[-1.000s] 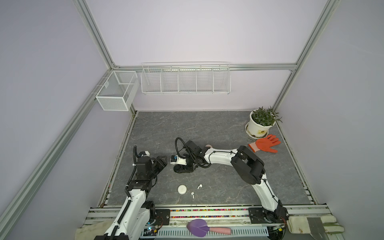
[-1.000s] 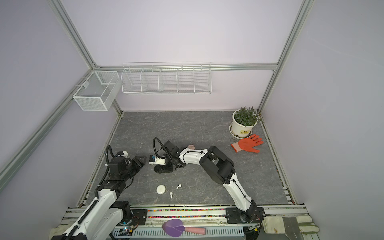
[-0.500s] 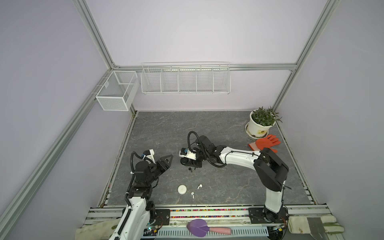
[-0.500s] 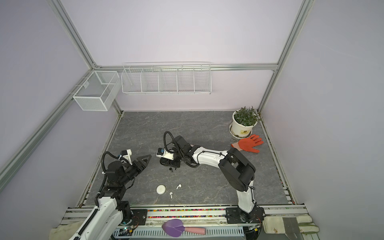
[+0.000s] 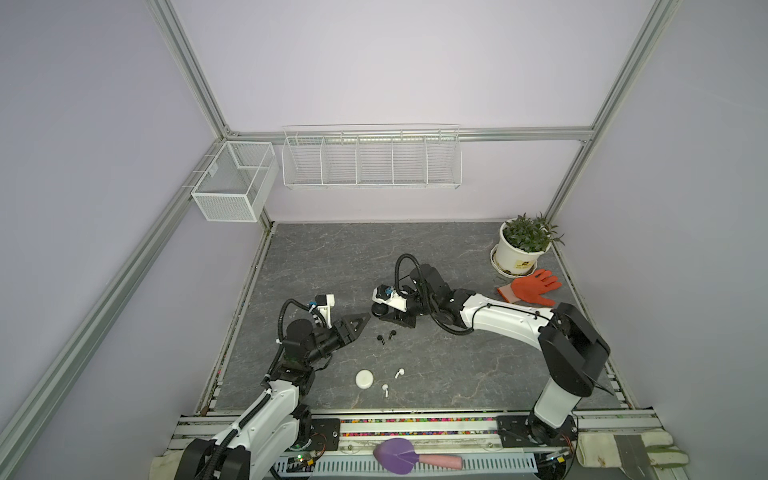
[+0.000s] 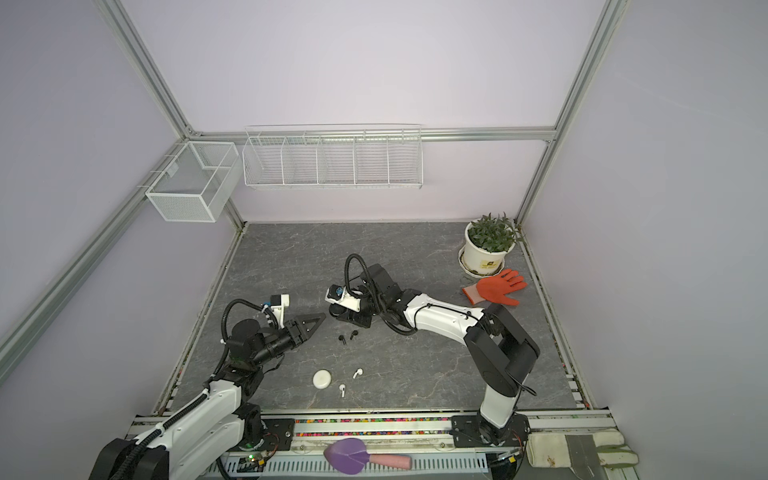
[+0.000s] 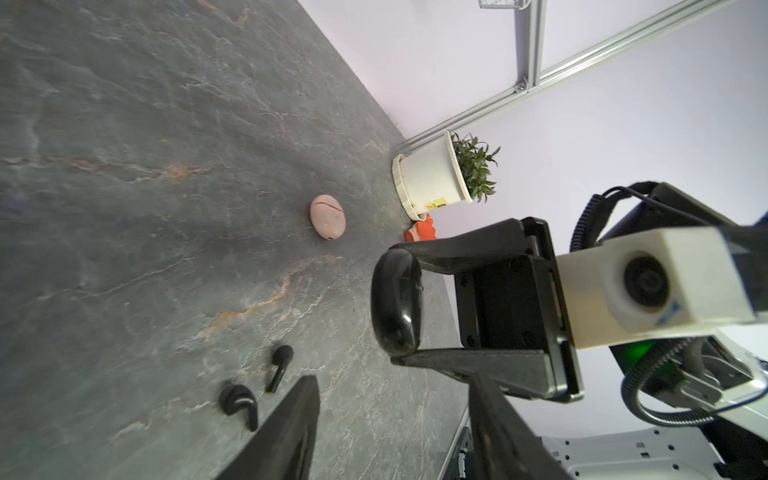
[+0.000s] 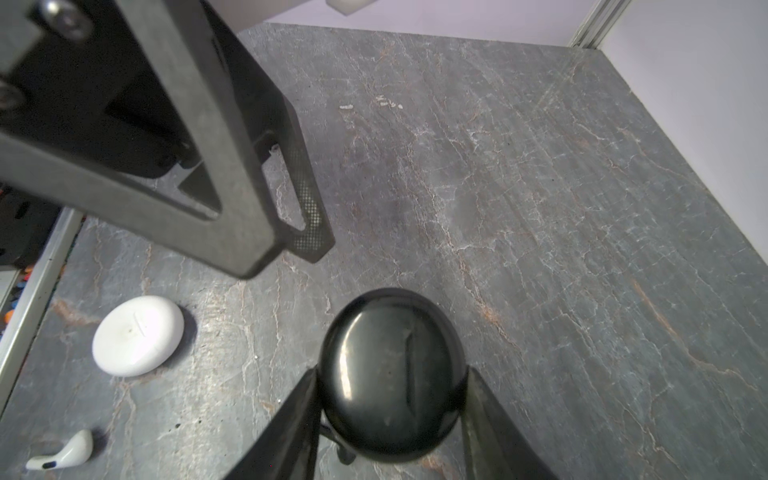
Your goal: Insert the wireless bluetooth earbuds into the charging case
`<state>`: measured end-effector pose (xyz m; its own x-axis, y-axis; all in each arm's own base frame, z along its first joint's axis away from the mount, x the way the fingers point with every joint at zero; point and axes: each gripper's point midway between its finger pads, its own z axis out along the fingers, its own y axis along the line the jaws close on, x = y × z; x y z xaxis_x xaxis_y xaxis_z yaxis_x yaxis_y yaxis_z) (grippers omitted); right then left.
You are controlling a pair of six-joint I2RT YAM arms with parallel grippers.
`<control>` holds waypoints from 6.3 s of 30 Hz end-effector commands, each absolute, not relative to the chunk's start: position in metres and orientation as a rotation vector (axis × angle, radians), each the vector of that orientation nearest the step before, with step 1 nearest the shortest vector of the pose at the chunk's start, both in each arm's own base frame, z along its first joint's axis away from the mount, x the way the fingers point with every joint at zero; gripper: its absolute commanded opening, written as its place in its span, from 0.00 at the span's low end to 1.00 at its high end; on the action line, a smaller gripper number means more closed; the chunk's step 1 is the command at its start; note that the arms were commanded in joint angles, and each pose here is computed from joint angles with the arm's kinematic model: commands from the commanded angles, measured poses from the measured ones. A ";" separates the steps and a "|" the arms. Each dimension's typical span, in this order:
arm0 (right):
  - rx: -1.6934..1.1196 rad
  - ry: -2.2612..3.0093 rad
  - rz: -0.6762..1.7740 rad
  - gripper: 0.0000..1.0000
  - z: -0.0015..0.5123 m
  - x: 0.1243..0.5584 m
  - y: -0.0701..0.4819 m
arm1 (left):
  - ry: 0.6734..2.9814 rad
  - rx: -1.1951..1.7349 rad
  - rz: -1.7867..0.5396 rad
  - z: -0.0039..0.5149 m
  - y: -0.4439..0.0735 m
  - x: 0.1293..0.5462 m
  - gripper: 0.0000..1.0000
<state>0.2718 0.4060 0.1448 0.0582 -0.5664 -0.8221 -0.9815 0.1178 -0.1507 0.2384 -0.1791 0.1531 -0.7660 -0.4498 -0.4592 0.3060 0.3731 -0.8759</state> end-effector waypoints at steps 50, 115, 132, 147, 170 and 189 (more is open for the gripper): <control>-1.482 1.519 0.697 0.70 0.214 0.255 0.388 | 1.633 0.225 -1.714 0.224 -0.224 0.254 0.02; -1.366 1.404 1.558 0.50 0.305 0.205 0.362 | 1.099 0.642 -1.396 0.318 -0.240 0.191 0.00; -1.401 1.364 1.592 0.28 0.310 0.199 0.367 | 1.115 0.646 -1.404 0.315 -0.245 0.196 0.00; -1.416 1.575 1.513 0.21 0.290 0.212 0.356 | 1.153 0.662 -1.361 0.304 -0.243 0.194 0.44; -1.475 1.681 1.485 0.15 0.286 0.212 0.354 | 1.209 0.766 -1.306 0.293 -0.250 0.190 0.28; -1.449 1.696 1.476 0.49 0.292 0.218 0.358 | 1.183 0.736 -1.328 0.303 -0.248 0.188 0.02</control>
<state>0.2153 0.3557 0.2845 -0.3616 -0.4144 -0.8352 -0.8864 -0.1250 0.4458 0.1955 -0.2482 0.2850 -0.2139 -0.3026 -0.9288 0.9427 0.1851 -0.2775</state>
